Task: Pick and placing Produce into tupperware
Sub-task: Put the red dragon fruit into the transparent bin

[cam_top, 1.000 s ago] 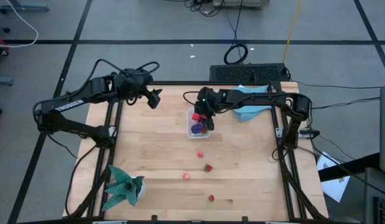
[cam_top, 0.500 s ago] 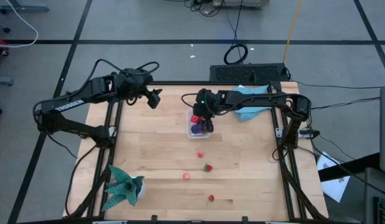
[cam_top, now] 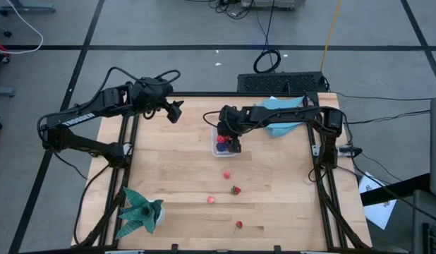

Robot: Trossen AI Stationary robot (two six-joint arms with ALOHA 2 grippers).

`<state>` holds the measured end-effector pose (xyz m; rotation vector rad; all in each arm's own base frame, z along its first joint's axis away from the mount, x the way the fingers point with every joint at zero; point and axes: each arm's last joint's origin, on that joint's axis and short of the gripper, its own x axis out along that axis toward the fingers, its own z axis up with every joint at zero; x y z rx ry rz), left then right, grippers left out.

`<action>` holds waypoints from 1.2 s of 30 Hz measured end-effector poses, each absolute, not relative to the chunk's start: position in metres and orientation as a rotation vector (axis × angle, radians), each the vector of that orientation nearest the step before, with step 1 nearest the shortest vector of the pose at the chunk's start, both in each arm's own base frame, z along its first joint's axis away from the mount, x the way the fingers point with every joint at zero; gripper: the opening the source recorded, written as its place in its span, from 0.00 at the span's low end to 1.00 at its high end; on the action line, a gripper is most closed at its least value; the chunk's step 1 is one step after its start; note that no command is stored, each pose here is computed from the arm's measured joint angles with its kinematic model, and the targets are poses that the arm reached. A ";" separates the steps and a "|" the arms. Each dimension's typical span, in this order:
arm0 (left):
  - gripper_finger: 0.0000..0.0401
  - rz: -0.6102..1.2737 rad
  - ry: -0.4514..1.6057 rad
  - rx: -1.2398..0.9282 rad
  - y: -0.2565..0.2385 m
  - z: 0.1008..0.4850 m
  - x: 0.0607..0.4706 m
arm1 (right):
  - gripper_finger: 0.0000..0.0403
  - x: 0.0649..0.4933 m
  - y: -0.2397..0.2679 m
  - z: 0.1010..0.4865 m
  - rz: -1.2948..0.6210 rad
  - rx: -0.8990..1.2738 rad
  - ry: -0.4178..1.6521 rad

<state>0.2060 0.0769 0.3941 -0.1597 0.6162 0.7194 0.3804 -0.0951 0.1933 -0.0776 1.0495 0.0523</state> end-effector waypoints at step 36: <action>0.74 0.719 0.619 -0.154 0.077 0.394 0.206 | 0.67 0.382 -0.095 0.191 0.030 -0.048 1.049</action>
